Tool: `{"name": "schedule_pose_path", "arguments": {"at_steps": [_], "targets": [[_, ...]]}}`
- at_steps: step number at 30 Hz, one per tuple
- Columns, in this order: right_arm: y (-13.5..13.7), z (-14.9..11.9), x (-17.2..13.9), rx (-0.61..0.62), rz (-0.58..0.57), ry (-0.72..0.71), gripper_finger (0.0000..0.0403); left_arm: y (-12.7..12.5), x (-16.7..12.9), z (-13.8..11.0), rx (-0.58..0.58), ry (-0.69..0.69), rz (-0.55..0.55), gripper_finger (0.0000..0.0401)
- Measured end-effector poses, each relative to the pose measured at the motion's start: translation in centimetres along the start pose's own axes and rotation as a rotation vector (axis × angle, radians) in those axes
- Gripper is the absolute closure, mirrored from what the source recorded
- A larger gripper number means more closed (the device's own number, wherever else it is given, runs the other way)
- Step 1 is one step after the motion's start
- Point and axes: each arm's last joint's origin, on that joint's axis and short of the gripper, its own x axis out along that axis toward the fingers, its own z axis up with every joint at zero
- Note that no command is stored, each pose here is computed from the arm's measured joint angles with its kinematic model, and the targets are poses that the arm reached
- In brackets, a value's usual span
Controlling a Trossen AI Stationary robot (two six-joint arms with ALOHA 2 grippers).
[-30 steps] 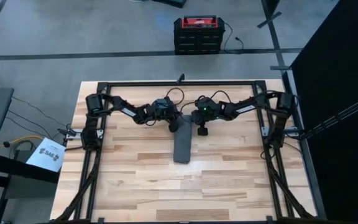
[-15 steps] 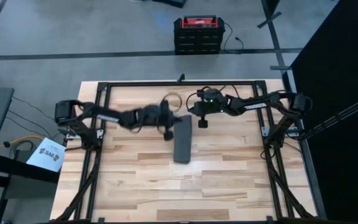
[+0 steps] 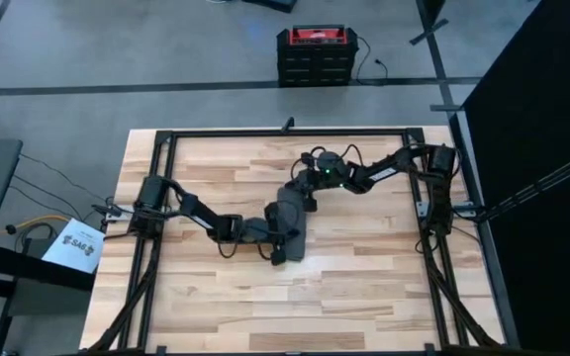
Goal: Roll towel
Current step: Roll the gray towel, then return to Home Position
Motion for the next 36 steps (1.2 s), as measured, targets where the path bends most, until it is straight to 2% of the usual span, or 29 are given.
{"name": "schedule_pose_path", "arguments": {"at_steps": [5,10,14,19,24,29,33,36], "targets": [[0.6,-1.7,-0.1,0.014,-0.019,0.065,0.0403,-0.4,0.1,-0.8,-0.018,0.018,0.001,0.0401],[1.1,-2.0,-0.6,-0.018,-0.07,0.063,0.0403,-0.4,0.1,-0.9,-0.013,0.019,0.005,0.0401],[1.5,0.9,-2.9,-0.111,-0.169,-0.001,0.0403,-0.5,-0.1,-0.3,0.005,0.005,-0.001,0.0401],[3.1,5.0,-8.5,-0.136,-0.171,-0.126,0.0403,-0.4,-1.6,2.8,0.095,-0.033,-0.005,0.0401],[4.7,6.9,-13.8,-0.031,-0.104,-0.117,0.0403,1.0,-4.6,8.7,0.164,-0.158,0.036,0.0401],[6.0,7.9,-18.2,0.013,-0.038,-0.088,0.0403,2.4,-9.3,13.1,0.209,-0.187,0.077,0.0401],[6.5,8.5,-21.8,0.034,-0.026,-0.152,0.0403,3.0,-13.5,13.9,0.221,-0.132,0.165,0.0401],[6.9,7.9,-24.2,0.047,-0.04,-0.252,0.0403,3.4,-16.4,13.4,0.2,-0.185,0.229,0.0401]]}}
